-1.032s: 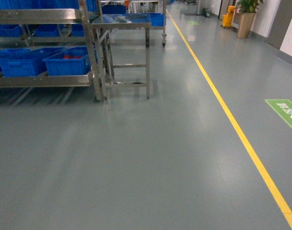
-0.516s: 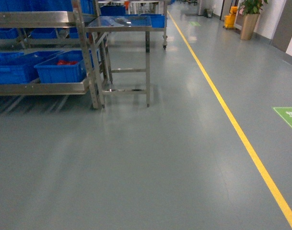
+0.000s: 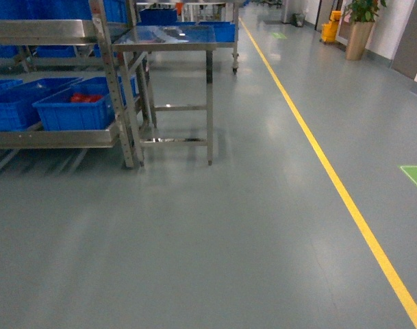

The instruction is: Pick blue part to blue bin on bottom shelf

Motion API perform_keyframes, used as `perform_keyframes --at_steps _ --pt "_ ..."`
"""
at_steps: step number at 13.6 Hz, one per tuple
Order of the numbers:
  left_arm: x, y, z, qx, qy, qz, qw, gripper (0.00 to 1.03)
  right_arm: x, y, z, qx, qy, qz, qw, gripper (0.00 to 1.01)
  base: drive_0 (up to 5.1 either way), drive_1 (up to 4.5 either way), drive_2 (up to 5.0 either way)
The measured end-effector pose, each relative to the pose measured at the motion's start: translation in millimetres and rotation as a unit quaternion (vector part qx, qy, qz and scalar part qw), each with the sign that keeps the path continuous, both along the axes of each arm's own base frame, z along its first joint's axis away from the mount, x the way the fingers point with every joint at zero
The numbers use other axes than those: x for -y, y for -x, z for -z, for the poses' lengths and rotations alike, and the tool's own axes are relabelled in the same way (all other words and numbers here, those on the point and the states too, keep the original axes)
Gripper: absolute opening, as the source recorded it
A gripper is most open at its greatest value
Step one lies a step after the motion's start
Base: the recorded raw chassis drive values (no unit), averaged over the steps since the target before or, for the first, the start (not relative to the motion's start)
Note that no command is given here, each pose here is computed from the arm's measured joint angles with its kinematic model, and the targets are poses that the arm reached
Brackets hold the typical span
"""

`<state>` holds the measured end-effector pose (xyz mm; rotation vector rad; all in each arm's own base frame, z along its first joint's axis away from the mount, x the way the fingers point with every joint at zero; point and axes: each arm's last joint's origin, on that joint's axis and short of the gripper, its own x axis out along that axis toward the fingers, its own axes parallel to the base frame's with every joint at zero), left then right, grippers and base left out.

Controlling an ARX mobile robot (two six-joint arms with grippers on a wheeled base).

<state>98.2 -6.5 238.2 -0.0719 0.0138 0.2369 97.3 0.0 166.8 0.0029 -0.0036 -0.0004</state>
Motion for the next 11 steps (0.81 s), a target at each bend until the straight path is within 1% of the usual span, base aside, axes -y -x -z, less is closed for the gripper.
perform_keyframes --at_steps 11 --pt "0.0 0.1 0.3 -0.002 0.000 0.000 1.0000 0.43 0.0 0.0 0.3 -0.001 0.000 0.000 1.0000 0.98 0.0 4.31 -4.3"
